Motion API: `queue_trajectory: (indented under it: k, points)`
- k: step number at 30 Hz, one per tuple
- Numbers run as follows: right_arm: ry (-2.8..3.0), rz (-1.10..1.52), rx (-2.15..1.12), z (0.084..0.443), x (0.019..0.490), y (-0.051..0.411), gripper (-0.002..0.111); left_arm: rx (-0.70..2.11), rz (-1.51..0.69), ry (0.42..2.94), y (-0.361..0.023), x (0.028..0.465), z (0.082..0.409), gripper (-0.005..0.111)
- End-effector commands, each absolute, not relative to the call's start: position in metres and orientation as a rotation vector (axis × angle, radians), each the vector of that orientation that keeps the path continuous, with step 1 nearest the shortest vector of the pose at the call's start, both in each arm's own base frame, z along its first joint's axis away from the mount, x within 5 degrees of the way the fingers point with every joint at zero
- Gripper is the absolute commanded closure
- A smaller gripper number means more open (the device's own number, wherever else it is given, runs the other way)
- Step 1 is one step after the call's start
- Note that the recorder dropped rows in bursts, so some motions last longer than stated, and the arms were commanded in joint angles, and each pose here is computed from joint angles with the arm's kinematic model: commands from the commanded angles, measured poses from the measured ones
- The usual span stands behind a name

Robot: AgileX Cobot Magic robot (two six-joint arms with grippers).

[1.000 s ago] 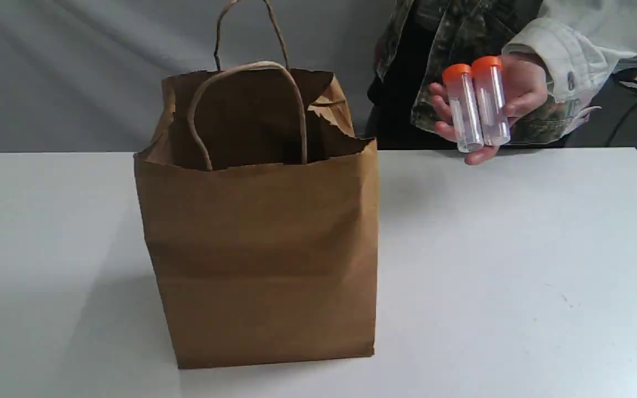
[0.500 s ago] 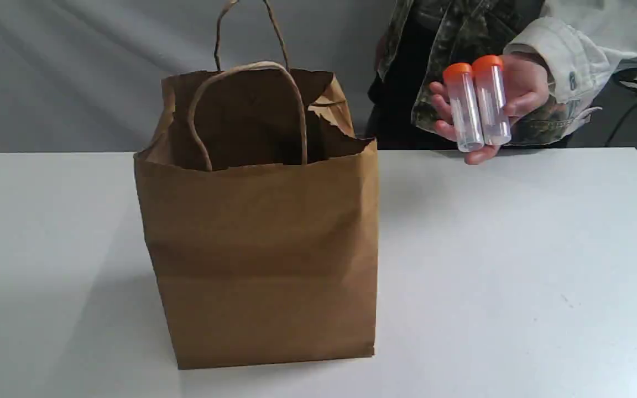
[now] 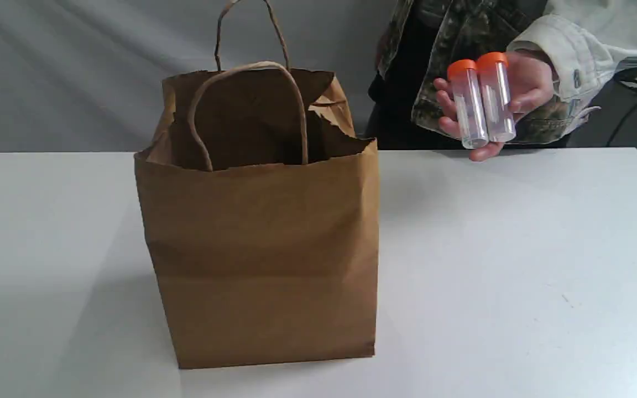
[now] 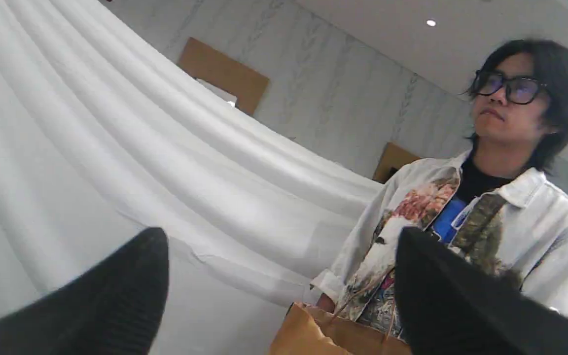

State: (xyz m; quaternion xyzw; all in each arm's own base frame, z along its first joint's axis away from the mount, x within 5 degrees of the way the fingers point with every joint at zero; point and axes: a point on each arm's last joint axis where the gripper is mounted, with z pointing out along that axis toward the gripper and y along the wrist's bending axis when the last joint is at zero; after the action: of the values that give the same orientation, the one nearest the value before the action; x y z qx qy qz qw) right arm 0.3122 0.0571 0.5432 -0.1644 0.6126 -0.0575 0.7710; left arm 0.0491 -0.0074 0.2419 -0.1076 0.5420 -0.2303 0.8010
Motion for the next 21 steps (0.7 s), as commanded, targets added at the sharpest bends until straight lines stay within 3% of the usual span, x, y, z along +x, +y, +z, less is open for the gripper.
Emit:
queue_trajectory:
  k: [1, 8, 15, 18, 21]
  points:
    - [1.303, -0.173, -0.372, 0.532, 0.335, 0.057, 0.069, -0.204, -0.464, 1.179, -0.008, 0.049, 0.241, 0.04]
    - [1.636, 0.101, -0.15, 0.478, 0.379, 0.036, 0.073, -0.207, -0.452, 1.2, -0.008, 0.05, 0.239, 0.04]
    - [2.086, 0.427, -0.267, 0.441, 0.402, 0.029, 0.074, -0.223, -0.441, 1.229, -0.007, 0.051, 0.237, 0.04]
    - [2.095, 0.732, -0.377, 0.439, 0.411, 0.038, 0.07, -0.224, -0.44, 1.231, -0.007, 0.051, 0.236, 0.04]
    - [2.068, 0.901, -0.453, 0.433, 0.422, 0.047, 0.059, -0.229, -0.437, 1.241, -0.006, 0.051, 0.236, 0.04]
